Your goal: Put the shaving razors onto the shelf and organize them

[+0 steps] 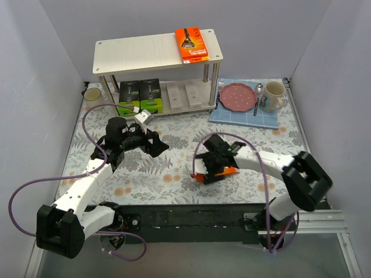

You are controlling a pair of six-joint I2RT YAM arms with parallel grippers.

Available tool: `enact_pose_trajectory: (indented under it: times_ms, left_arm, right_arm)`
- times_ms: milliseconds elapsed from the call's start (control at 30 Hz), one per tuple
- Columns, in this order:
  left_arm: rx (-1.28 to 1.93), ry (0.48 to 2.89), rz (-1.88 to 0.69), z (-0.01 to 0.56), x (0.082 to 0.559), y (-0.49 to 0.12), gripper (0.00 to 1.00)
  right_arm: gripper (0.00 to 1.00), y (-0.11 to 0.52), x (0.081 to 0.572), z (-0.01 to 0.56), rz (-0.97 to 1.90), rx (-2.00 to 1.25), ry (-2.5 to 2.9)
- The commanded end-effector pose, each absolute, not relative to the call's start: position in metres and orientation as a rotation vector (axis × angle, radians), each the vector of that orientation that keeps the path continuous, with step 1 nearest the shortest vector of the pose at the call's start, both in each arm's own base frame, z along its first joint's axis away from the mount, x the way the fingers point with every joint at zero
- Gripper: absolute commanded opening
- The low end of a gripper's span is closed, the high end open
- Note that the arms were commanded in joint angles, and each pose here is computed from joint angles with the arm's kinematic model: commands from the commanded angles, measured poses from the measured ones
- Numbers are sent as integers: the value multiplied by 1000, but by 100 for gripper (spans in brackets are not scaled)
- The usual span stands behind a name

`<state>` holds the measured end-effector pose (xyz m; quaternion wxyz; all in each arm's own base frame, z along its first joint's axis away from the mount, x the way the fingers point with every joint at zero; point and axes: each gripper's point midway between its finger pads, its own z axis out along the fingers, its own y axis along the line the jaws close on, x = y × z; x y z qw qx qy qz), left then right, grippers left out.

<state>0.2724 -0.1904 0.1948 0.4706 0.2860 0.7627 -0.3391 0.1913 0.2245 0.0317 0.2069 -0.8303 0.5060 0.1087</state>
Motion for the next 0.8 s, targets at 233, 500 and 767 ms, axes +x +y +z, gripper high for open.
enact_pose_trajectory:
  times_ms: [233, 500, 767]
  left_arm:
    - [528, 1971, -925, 196, 285, -200, 76]
    - [415, 2166, -1070, 143, 271, -218, 78]
    - [251, 2230, -1300, 121, 272, -244, 86]
  right_arm:
    - [93, 323, 313, 131, 691, -1243, 1953]
    - [93, 263, 375, 131, 630, -1049, 1963]
    - [93, 257, 373, 85, 755, -925, 2123]
